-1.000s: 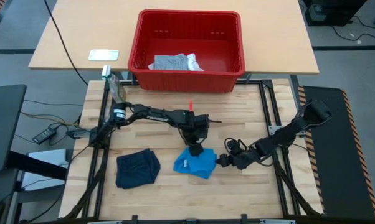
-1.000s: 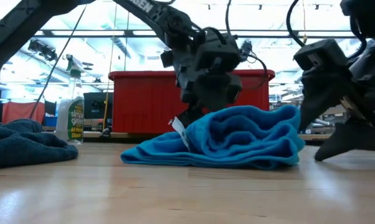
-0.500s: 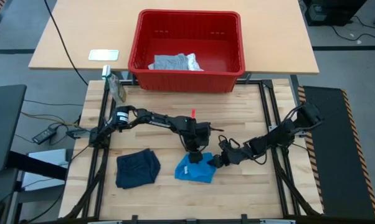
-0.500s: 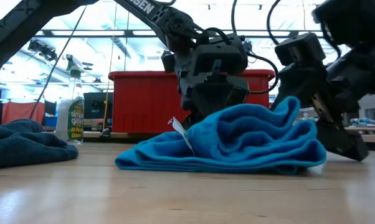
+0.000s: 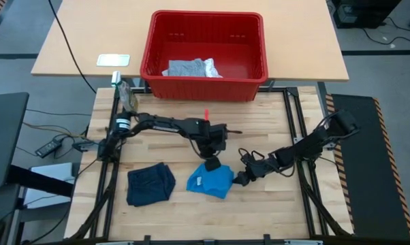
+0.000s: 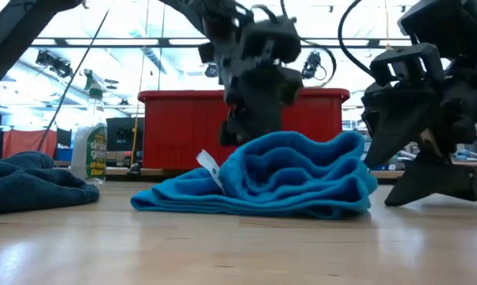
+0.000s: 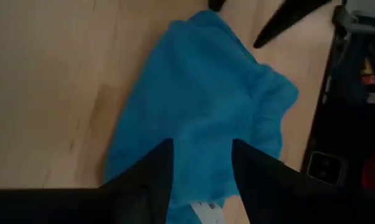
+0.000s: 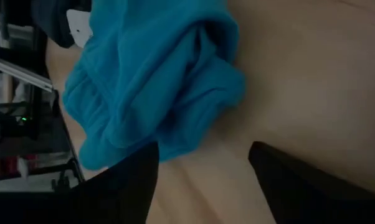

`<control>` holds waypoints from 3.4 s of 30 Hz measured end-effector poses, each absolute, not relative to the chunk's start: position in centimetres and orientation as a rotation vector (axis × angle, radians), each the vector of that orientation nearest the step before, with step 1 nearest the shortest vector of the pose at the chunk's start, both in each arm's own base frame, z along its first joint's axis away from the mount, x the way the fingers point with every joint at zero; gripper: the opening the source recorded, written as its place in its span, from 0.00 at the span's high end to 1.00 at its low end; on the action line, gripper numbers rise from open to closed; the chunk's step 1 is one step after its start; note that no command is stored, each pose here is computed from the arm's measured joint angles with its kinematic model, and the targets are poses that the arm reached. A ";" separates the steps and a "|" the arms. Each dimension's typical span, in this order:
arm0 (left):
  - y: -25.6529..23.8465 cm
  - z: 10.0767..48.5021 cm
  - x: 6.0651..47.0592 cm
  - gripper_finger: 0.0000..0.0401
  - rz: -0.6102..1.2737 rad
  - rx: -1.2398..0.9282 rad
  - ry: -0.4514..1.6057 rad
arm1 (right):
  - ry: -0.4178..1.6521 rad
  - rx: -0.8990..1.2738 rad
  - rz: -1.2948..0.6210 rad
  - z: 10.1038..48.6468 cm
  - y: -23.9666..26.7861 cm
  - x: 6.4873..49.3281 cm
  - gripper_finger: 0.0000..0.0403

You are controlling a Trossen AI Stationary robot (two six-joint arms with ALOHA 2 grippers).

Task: Fold laundry
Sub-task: Fold the light blue shorts, then stack the light blue shorts on top of the dark blue shorts

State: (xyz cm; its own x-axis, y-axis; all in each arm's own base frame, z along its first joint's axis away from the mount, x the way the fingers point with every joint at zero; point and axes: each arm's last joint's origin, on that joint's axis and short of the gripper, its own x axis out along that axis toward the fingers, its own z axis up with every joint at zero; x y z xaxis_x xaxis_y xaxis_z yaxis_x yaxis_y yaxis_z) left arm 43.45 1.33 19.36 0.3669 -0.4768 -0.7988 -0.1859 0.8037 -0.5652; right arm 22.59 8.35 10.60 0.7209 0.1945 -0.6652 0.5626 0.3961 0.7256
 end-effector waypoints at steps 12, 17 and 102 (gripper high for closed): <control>0.2 21.3 38.1 0.19 0.073 -0.536 1.361 | 0.636 1.344 -0.256 10.2 7.8 21.3 0.04; 0.4 17.7 36.1 0.07 0.072 -0.791 1.150 | 0.613 1.340 -0.268 10.4 7.8 21.5 0.04; -9.9 17.5 13.7 0.77 0.696 -0.893 1.386 | 0.596 1.021 0.122 11.5 5.3 54.9 0.73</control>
